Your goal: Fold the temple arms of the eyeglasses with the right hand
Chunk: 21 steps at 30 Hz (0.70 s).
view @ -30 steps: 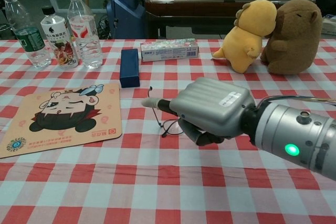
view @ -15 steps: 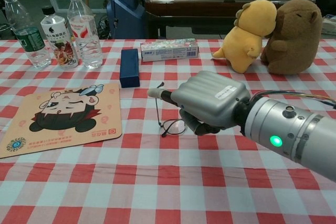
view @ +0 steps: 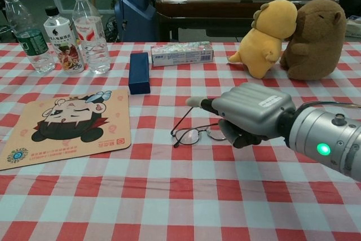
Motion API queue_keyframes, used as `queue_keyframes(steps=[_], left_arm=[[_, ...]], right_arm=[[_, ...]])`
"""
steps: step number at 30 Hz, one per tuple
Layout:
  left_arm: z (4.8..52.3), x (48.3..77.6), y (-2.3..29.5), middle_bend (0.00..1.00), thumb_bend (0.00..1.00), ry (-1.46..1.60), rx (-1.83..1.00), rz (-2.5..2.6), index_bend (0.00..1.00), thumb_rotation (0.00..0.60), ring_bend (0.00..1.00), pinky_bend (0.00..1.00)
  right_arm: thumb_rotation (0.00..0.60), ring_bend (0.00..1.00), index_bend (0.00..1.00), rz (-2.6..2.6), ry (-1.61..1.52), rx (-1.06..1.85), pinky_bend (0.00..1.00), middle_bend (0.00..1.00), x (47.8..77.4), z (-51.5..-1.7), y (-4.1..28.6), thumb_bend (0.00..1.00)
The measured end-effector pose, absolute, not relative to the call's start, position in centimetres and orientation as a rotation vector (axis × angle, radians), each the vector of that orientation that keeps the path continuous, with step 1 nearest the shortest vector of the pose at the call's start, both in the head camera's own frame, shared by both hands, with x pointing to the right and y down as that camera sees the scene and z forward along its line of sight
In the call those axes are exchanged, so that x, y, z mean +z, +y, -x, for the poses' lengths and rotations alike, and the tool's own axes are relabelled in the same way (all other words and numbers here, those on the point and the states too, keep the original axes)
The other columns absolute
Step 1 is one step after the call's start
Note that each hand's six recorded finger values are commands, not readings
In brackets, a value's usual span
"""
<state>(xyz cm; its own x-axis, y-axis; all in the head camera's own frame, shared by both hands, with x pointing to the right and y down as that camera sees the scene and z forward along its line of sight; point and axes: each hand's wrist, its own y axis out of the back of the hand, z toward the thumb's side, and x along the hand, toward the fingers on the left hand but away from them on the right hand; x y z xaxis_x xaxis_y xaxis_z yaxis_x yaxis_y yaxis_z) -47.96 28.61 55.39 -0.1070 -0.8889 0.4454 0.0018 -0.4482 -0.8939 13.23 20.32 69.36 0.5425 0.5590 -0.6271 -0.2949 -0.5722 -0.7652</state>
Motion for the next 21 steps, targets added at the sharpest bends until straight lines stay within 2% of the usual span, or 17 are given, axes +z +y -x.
queue_keyframes(steps=[21], left_arm=[[47.6,55.4,28.7,0.00,0.25,1.009,-1.635,1.479,0.00,0.600,0.00,0.00]], right_arm=[[0.600,1.00,0.00,2.017,-0.266,1.324,1.00,1.00,72.5,-16.5,20.5,0.79]])
